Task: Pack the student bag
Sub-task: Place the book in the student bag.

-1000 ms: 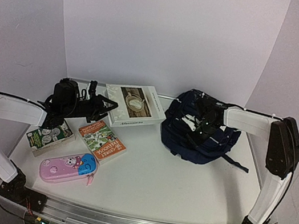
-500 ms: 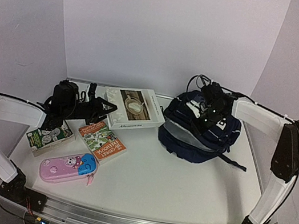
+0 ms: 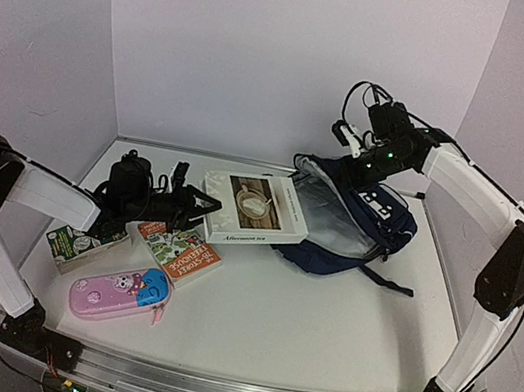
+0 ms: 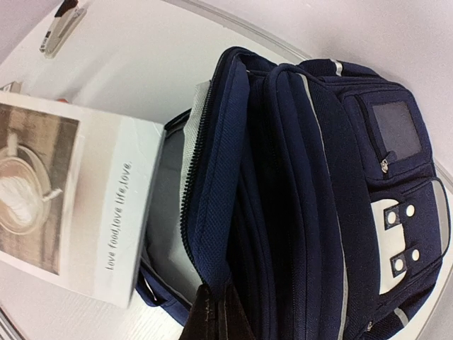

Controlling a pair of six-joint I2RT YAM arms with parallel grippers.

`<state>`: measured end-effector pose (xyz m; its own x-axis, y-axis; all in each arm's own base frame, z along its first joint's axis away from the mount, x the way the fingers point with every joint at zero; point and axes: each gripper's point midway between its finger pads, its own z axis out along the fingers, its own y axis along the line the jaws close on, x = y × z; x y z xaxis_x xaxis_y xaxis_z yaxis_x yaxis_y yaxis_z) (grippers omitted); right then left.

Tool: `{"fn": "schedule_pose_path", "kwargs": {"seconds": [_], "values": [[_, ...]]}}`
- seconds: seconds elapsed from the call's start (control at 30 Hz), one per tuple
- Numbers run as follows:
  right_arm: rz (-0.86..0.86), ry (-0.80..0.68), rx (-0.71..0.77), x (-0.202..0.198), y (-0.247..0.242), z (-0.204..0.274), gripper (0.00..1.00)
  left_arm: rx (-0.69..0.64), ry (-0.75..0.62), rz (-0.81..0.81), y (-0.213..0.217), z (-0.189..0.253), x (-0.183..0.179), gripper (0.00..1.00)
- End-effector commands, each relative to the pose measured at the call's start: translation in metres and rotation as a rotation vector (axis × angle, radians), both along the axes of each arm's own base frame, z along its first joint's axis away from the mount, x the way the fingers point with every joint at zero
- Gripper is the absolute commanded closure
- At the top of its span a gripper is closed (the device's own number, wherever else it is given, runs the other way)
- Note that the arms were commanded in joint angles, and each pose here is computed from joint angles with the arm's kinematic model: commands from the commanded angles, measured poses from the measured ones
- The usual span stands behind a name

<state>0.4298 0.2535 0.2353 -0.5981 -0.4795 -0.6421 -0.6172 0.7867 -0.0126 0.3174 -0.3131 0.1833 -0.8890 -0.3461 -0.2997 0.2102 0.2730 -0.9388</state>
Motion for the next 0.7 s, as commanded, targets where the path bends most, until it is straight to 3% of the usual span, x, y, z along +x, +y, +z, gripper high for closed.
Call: {"fn": "schedule_pose_path", "kwargs": {"seconds": [0.0, 0.67], "values": [[-0.001, -0.077, 0.155, 0.004, 0.018, 0.054, 1.0, -0.12, -0.028, -0.014, -0.018, 0.017, 0.011, 1.0], [0.081, 0.011, 0.345, -0.017, 0.052, 0.075, 1.0, -0.302, 0.068, 0.081, -0.083, 0.004, 0.092, 1.0]]}}
